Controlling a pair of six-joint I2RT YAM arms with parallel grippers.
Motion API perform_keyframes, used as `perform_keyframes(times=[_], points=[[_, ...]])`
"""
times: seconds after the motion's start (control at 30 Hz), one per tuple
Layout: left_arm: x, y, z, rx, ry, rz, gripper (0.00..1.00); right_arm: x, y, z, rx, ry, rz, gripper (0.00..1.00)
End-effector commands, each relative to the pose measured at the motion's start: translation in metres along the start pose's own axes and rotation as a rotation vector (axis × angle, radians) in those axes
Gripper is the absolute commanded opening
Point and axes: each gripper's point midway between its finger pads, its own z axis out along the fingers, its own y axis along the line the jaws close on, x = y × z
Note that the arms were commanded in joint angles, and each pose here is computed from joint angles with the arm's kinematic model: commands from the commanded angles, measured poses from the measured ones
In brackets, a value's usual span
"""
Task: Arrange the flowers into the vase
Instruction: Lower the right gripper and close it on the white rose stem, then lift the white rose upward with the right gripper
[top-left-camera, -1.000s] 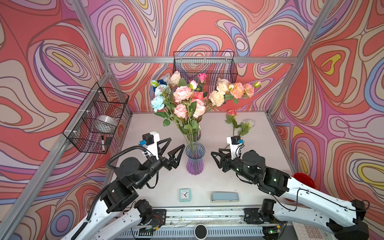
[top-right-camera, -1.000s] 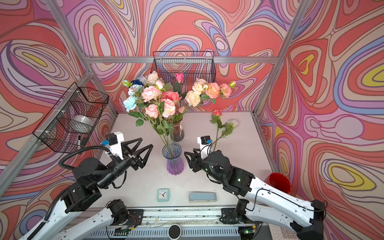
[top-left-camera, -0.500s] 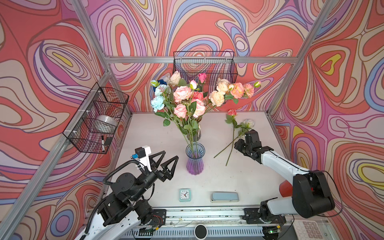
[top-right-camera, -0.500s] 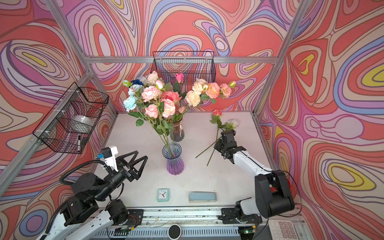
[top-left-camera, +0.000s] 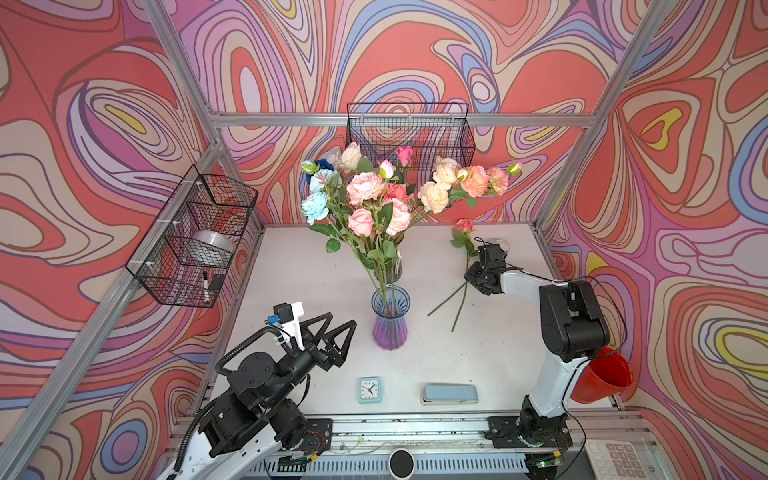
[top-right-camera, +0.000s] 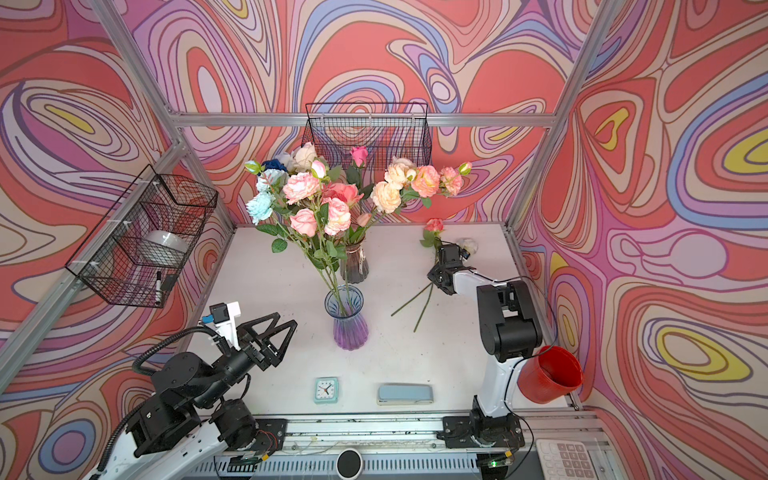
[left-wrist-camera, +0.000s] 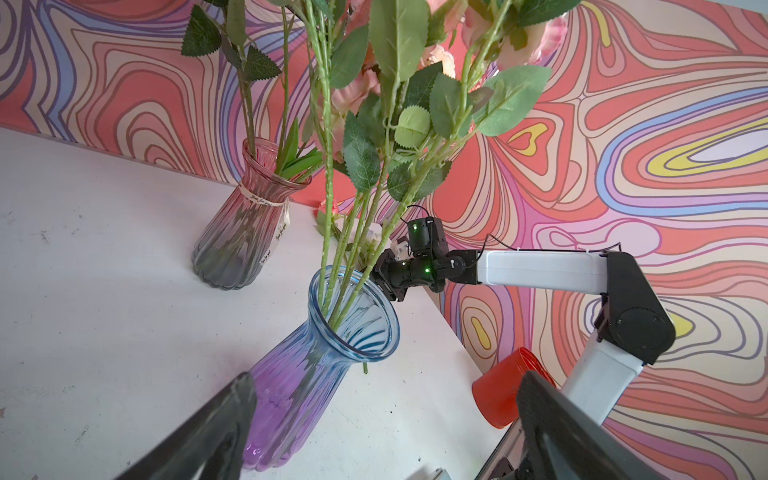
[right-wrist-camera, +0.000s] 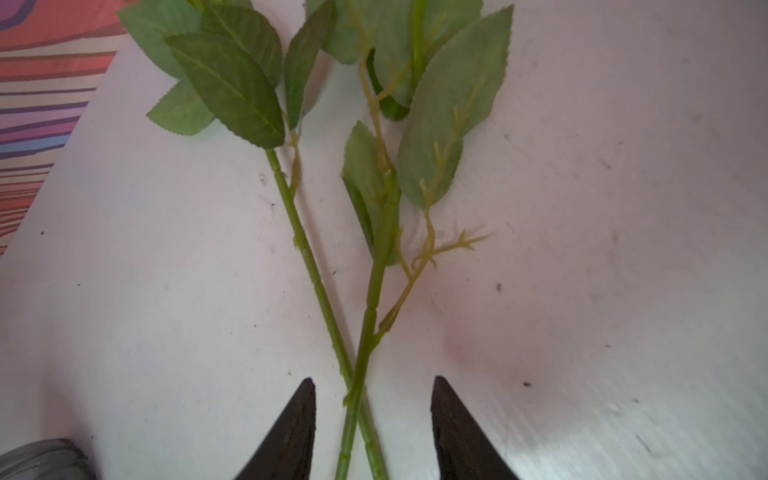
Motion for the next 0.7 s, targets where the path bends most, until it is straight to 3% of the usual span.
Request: perform_keyframes(times=[0.0,0.27,0.43,0.67], points=[[0.004,0.000,-0.002,0.008,0.008,-0.015,1.00,-0.010,-0.005,0.010,0.051,-0.026,0.034,0.44],[0.001,0.000,-0.005,0.011,-0.006,-0.013,1.00,-0.013,-0.014,0.016,0.092,-0.028,0.042,0.17],[0.006,0.005,-0.007,-0.007,0.013,-0.007,1.00,-0.021,-0.010,-0.004,0.053,-0.076,0.024,0.01],[0.004,0.002,-0.009,0.005,0.011,-0.010,1.00,-0.023,-0.003,-0.073,-0.086,-0.145,0.008,0.00]])
